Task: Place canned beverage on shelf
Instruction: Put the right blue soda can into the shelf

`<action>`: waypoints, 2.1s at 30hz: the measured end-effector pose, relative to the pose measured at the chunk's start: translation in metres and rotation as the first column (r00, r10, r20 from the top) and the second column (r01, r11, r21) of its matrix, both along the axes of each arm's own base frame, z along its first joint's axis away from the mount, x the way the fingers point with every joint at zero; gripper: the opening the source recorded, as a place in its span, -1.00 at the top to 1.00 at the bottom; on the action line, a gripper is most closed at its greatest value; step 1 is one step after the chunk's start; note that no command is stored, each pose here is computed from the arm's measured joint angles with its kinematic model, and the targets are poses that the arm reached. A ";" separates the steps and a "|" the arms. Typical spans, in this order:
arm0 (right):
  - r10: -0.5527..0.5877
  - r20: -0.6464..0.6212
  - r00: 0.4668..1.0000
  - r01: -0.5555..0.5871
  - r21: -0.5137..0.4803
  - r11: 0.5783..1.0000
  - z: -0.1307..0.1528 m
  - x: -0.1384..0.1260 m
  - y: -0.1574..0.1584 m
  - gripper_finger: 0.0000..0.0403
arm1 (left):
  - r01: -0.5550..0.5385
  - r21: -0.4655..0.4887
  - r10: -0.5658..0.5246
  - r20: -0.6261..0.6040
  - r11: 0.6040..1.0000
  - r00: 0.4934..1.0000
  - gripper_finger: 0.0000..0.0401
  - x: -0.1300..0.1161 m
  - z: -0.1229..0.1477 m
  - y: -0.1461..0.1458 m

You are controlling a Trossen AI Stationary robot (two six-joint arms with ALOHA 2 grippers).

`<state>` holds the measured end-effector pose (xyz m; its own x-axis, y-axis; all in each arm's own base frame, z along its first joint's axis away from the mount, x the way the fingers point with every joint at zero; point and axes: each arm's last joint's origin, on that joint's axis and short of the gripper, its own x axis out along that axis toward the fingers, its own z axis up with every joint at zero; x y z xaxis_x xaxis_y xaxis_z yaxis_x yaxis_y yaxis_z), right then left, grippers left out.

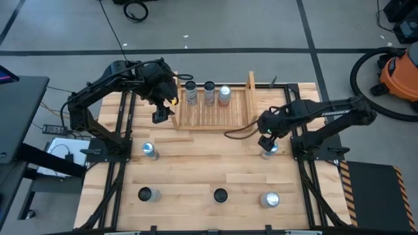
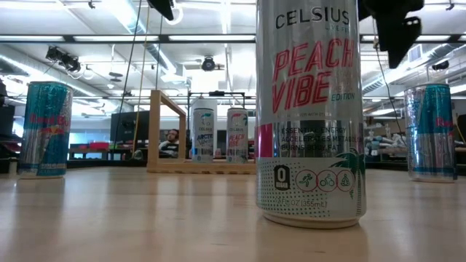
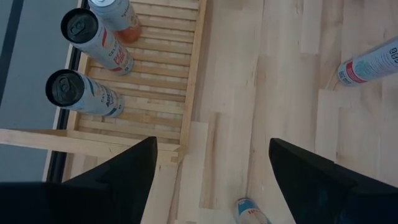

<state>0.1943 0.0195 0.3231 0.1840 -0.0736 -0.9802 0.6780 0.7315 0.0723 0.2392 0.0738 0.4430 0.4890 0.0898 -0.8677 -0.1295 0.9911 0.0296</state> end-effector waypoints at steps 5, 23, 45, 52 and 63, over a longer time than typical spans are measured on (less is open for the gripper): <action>-0.072 -0.044 0.996 0.070 -0.052 0.996 -0.001 -0.008 0.012 -0.89 | 0.000 0.000 0.000 0.000 1.000 1.000 -0.55 0.000 0.000 0.000; -0.058 -0.171 0.984 0.043 -0.090 0.995 -0.041 -0.020 0.030 -0.88 | 0.000 0.000 0.000 0.000 1.000 1.000 -0.55 0.000 0.000 0.000; -0.015 -0.158 0.987 0.009 -0.036 0.999 -0.083 -0.015 0.027 -0.80 | -0.022 -0.011 0.022 0.010 1.000 1.000 -0.55 0.001 0.000 0.000; -0.001 -0.143 0.990 -0.003 -0.027 1.000 -0.083 -0.012 0.024 -0.55 | -0.022 -0.010 0.022 0.010 1.000 1.000 -0.55 0.001 0.000 0.000; -0.002 -0.161 0.987 0.010 0.052 0.999 -0.081 -0.010 0.019 -0.21 | -0.022 -0.008 0.022 0.016 1.000 1.000 -0.55 0.001 0.001 0.000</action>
